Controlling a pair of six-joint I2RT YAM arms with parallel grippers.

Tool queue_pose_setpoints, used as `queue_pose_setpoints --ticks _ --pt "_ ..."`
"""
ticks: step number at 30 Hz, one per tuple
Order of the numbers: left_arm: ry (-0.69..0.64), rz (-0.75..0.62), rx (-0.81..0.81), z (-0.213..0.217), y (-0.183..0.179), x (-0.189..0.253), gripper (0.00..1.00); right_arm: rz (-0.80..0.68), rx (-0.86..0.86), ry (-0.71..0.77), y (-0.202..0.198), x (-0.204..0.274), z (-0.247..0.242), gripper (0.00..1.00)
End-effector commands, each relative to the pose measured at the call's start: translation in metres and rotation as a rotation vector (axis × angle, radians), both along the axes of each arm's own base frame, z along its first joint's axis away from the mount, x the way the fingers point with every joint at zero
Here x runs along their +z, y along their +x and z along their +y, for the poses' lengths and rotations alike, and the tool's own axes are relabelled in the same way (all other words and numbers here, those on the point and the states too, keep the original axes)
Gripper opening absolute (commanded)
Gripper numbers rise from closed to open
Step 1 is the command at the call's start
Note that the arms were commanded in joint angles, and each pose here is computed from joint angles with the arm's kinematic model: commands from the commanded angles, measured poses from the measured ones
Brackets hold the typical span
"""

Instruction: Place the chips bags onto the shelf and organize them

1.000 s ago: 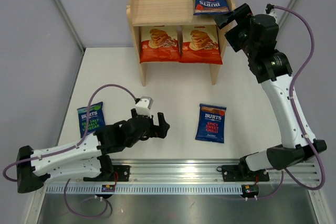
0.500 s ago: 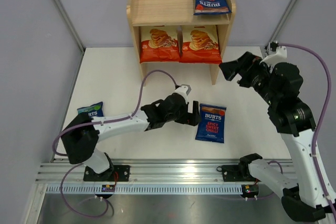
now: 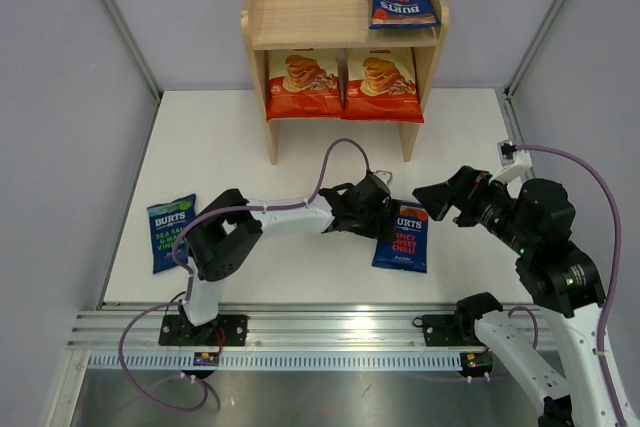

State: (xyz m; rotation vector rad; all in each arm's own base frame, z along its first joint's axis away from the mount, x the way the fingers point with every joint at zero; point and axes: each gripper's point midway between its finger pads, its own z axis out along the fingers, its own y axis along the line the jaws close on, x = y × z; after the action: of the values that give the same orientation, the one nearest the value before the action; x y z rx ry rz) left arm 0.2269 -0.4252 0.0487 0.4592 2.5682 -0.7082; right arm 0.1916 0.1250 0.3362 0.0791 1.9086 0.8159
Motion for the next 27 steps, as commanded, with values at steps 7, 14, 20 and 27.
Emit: queue_pose_setpoints --ticks 7,14,20,27 --pt "0.066 0.03 -0.014 -0.015 0.011 -0.016 0.67 -0.006 0.038 -0.016 -0.025 -0.008 -0.003 0.97" --pt "0.099 0.057 0.005 -0.016 0.012 -0.033 0.43 0.001 0.048 -0.001 -0.027 -0.011 -0.001 0.96" --pt "0.019 0.05 0.058 -0.011 0.007 -0.021 0.05 0.028 0.004 -0.01 -0.023 -0.028 -0.007 0.98" --pt "-0.041 -0.085 0.28 0.029 0.023 0.014 0.0 0.058 -0.019 0.023 -0.015 -0.055 -0.004 1.0"
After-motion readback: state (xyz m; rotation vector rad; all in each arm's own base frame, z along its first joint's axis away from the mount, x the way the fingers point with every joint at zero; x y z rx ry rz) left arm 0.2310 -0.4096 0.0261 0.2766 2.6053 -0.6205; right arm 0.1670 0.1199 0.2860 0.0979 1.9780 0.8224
